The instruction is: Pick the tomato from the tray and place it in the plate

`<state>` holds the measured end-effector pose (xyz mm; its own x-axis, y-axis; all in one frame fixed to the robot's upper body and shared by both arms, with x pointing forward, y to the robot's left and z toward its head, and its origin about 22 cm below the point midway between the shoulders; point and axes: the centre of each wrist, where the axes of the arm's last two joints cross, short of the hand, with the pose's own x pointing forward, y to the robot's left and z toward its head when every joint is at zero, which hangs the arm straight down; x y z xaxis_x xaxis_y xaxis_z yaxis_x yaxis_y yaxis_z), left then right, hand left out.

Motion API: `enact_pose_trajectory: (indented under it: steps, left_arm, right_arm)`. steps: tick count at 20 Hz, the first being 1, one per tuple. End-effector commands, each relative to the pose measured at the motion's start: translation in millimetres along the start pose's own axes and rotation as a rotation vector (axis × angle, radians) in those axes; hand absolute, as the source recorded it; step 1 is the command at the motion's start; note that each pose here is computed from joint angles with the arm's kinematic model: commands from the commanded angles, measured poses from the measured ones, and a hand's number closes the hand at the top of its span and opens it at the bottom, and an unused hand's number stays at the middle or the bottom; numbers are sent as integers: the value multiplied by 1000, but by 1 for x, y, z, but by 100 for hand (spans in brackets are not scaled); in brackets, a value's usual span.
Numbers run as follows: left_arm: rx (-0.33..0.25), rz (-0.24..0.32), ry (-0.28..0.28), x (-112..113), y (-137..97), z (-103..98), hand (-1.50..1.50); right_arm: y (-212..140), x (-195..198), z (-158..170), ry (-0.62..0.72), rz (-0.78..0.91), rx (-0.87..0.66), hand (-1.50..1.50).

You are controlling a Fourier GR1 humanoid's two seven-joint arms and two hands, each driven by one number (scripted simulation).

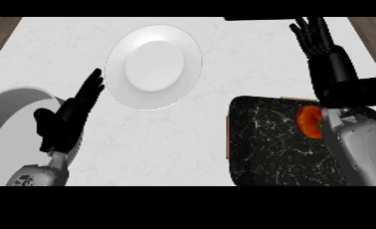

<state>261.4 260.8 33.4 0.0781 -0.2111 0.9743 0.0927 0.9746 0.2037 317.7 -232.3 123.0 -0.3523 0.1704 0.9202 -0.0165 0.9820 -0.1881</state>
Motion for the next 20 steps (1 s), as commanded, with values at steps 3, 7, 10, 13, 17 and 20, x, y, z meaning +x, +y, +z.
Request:
enact_pose_trajectory:
  steps: [3,7,10,13,17,20]
  left_arm:
    - [58,54,157,-34,5,14,0]
    - [84,156,230,-41,-9,14,0]
    - [41,203,282,-45,-25,16,0]
    - [43,210,270,-53,-34,21,0]
    - [31,212,284,-54,-33,18,0]
    - [20,216,281,-51,-39,20,0]
  right_arm:
    - [-62,32,-8,-298,-156,120,150]
    - [-127,78,-14,-444,397,105,150]
    - [-169,9,15,-484,-50,-159,-150]
    - [-184,-17,31,-575,-190,-142,-150]
    - [-219,-44,67,-601,-204,-46,-150]
    - [-257,-33,77,-575,-110,3,-150]
